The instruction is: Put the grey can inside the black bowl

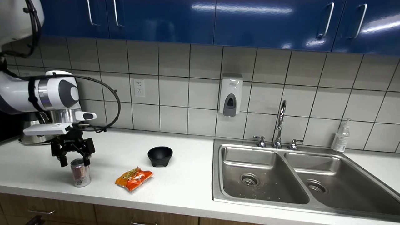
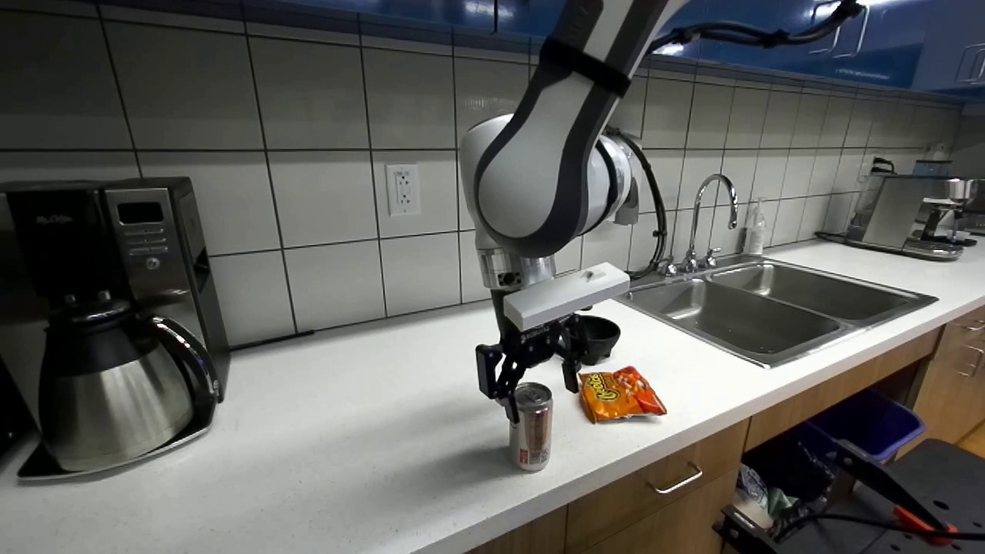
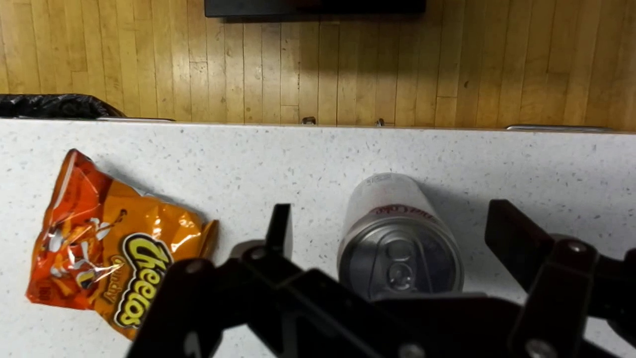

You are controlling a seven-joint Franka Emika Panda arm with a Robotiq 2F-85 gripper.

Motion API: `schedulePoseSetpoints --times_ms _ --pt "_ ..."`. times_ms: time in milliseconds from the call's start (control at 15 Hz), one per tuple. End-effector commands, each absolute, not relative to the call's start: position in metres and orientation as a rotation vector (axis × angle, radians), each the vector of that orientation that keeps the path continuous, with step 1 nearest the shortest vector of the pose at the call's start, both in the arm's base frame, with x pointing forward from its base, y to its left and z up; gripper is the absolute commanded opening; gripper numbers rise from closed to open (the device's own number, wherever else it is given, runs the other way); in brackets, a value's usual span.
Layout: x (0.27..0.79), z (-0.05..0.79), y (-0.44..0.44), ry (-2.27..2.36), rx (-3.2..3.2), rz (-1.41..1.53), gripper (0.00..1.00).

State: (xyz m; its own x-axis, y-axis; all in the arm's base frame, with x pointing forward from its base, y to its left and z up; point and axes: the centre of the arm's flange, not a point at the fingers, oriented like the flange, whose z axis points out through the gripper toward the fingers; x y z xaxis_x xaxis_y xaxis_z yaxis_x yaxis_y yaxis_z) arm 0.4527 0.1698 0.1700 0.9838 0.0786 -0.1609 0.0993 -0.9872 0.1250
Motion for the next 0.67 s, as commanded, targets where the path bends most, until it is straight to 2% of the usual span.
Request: schedulePoseSetpoints --times_ms 0,600 --pt "0.468 0.160 0.181 0.112 2.978 -0.212 1.00" --pt "0.482 0.144 0.186 0.102 2.960 -0.214 1.00"
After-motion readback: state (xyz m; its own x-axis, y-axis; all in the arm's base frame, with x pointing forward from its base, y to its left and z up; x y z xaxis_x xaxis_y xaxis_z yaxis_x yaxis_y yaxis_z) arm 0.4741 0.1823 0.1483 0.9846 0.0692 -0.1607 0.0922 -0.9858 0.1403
